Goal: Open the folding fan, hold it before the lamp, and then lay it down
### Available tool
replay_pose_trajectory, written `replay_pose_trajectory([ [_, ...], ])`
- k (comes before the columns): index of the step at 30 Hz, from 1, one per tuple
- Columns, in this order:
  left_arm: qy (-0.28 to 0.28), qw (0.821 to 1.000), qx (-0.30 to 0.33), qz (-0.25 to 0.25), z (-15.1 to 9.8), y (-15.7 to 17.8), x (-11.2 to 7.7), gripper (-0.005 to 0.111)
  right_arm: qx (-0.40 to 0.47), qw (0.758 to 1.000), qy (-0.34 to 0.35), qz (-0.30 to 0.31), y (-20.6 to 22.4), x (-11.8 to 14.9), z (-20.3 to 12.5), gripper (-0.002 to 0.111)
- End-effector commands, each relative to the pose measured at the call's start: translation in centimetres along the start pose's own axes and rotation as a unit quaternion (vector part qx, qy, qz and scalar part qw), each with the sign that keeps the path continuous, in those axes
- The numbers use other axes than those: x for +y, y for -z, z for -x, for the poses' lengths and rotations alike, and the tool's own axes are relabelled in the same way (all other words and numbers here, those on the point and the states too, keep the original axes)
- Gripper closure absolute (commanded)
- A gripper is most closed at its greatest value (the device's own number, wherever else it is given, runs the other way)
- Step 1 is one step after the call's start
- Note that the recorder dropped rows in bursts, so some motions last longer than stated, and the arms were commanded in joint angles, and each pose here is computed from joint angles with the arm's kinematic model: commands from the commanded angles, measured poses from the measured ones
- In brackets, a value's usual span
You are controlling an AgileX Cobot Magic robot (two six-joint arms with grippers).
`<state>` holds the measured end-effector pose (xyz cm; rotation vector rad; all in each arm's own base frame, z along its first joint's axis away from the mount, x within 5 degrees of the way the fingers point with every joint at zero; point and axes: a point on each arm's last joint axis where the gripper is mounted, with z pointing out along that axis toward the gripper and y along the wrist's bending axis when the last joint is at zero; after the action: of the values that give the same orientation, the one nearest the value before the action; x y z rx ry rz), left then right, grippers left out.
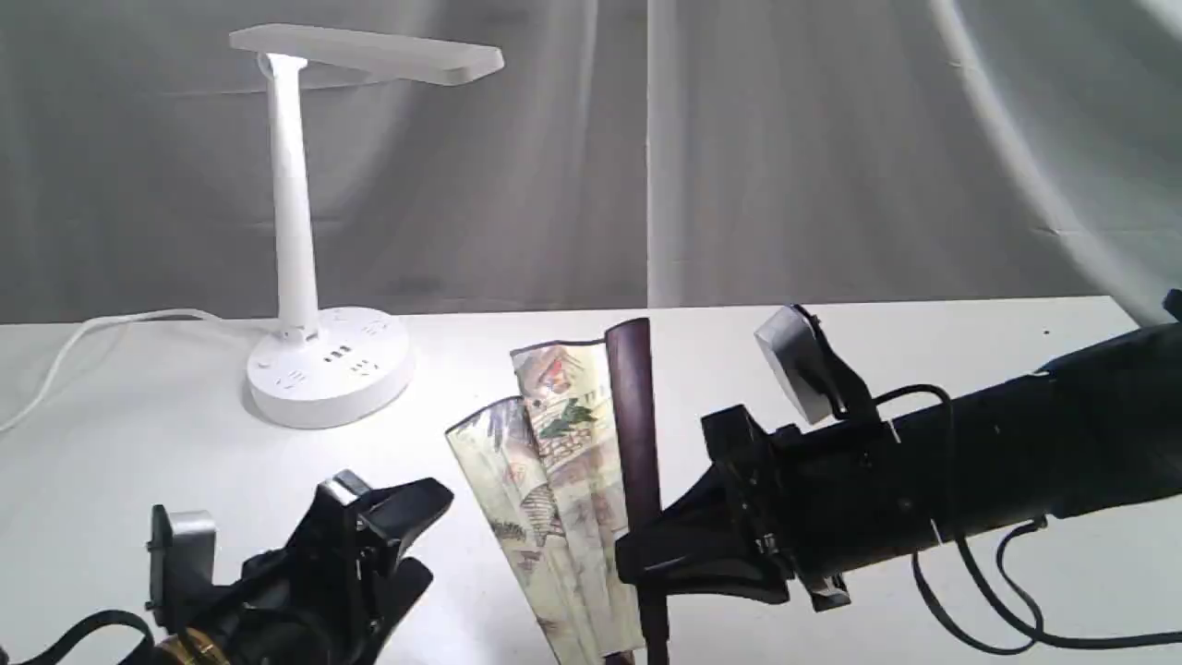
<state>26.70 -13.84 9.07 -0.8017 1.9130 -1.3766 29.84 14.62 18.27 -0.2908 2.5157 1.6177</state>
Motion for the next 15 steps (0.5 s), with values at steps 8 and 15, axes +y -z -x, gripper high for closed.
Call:
replay_pose_trajectory([
  [8, -0.023, 0.995, 0.048, -0.083, 0.1, -3.1, -2.9, 0.044, 0.003, 1.000, 0.008, 0.016, 0.2, 0.6, -0.2, 0.108],
  [15, -0.021, 0.995, 0.045, -0.084, 0.2, -3.2, -3.0, 0.067, 0.002, 1.000, 0.007, 0.017, 0.2, 0.6, -0.2, 0.108],
])
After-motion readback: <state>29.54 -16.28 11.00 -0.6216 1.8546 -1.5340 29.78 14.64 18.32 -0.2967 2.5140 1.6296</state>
